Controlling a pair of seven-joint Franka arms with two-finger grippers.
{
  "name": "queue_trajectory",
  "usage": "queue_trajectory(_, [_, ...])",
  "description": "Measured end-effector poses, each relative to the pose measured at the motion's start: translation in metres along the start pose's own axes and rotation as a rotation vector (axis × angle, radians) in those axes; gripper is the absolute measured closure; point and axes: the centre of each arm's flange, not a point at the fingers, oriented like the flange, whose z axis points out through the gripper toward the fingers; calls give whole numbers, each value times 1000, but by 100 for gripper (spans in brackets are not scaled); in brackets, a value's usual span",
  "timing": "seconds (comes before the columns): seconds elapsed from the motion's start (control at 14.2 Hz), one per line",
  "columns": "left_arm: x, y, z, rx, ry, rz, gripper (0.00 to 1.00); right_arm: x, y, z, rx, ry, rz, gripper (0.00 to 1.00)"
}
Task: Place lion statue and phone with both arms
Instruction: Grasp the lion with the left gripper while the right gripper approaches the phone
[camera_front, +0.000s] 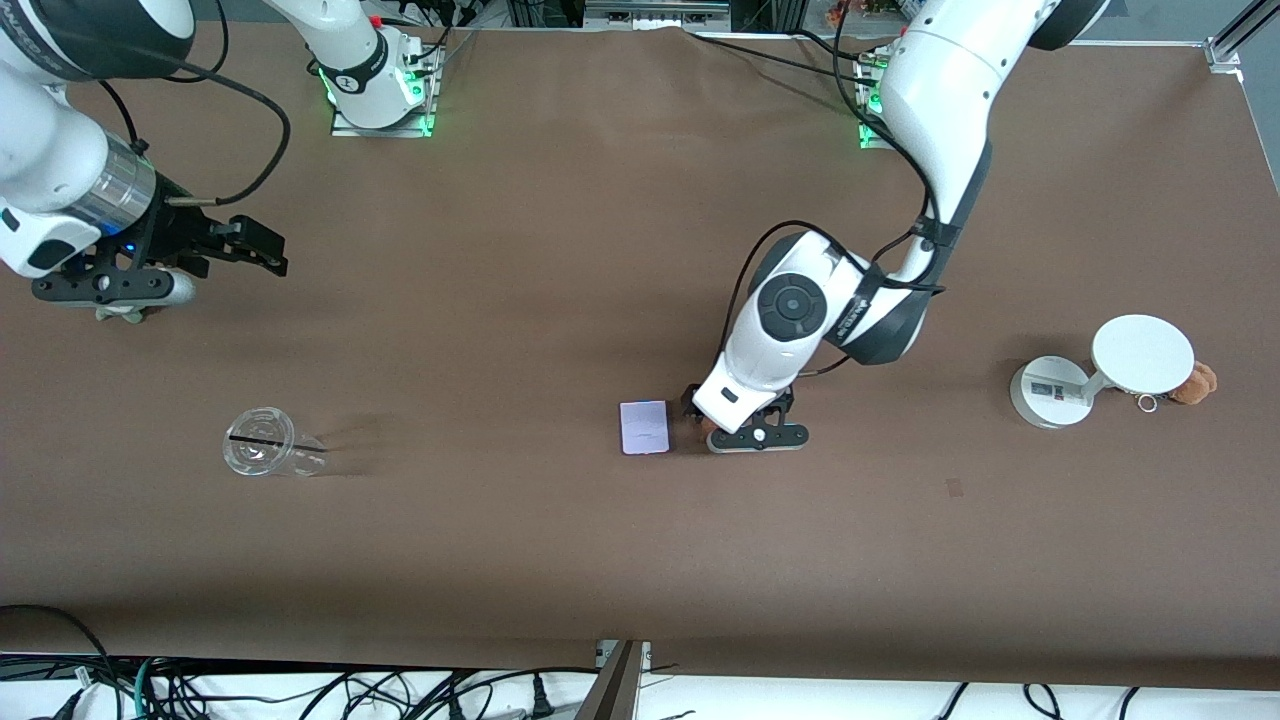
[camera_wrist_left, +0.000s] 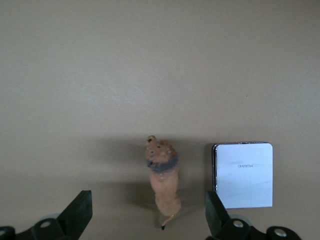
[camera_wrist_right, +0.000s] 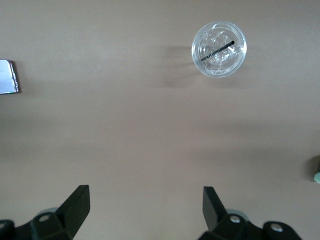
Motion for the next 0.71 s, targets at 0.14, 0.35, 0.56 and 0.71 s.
queue_trajectory(0.14, [-4, 3, 18, 3, 4, 12, 0, 1, -5, 3, 0, -2, -8, 0])
queue_trajectory(0.35, [1, 0, 31, 14, 21, -1, 0, 6, -15, 9, 1, 10, -18, 0])
queue_trajectory(0.56, [3, 7, 33, 20, 39, -32, 0, 16, -37, 32, -1, 3, -10, 0])
queue_trajectory(0.71, [-2, 15, 40, 40, 50, -37, 2, 25, -68, 55, -1, 14, 3, 0])
